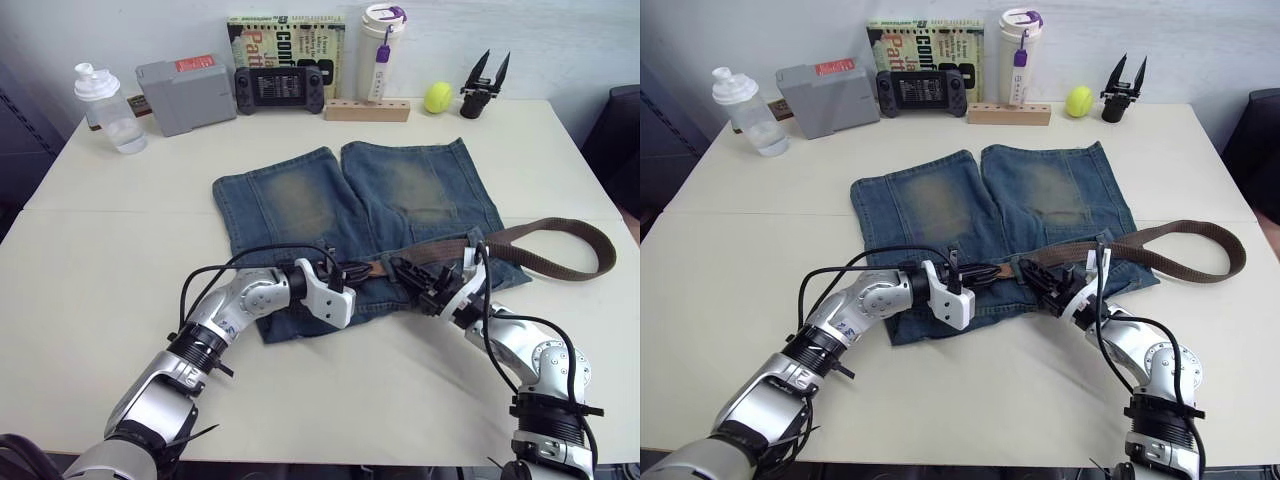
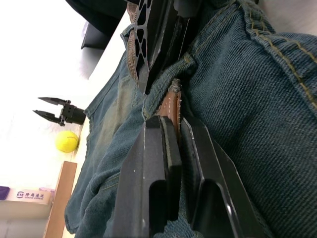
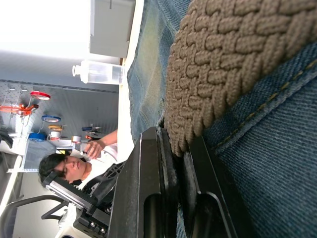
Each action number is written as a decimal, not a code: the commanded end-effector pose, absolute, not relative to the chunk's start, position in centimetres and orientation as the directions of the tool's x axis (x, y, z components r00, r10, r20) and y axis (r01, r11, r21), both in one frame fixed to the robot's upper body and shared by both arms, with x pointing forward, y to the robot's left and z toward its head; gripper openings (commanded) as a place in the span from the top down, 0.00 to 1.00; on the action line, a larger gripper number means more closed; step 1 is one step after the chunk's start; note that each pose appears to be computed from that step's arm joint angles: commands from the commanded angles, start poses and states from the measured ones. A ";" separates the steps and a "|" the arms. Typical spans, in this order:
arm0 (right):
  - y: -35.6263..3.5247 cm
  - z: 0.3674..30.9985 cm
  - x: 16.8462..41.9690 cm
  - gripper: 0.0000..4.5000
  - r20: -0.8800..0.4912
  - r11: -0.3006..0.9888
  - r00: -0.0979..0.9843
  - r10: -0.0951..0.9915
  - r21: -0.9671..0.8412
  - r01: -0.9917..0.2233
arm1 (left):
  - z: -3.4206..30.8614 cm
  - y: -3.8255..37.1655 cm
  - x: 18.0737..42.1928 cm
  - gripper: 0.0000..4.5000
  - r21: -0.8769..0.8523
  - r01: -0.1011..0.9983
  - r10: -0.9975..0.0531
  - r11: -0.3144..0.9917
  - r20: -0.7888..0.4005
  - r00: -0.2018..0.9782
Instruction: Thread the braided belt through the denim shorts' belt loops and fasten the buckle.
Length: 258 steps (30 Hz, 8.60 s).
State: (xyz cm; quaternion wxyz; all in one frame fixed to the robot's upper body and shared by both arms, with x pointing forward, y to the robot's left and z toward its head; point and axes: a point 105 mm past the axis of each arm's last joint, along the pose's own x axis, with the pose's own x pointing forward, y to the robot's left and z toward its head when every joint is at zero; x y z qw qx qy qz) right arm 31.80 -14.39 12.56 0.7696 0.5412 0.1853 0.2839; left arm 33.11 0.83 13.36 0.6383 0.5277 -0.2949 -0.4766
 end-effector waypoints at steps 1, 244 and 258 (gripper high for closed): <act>-15.7 13.2 31.5 1.00 0.033 0.319 0.804 0.594 0.908 -0.273 | 14.2 0.8 32.8 0.99 0.961 0.275 -0.930 0.003 -0.098 0.353; -12.4 15.3 28.5 0.26 -0.160 0.593 0.635 0.756 0.577 -0.561 | 13.8 4.6 31.6 0.00 0.893 0.443 -0.926 -0.077 -0.229 0.301; -14.1 16.2 28.5 0.26 -0.208 0.664 0.670 0.712 0.510 -0.547 | 13.9 4.0 31.5 0.00 0.943 0.331 -0.936 -0.028 -0.141 0.321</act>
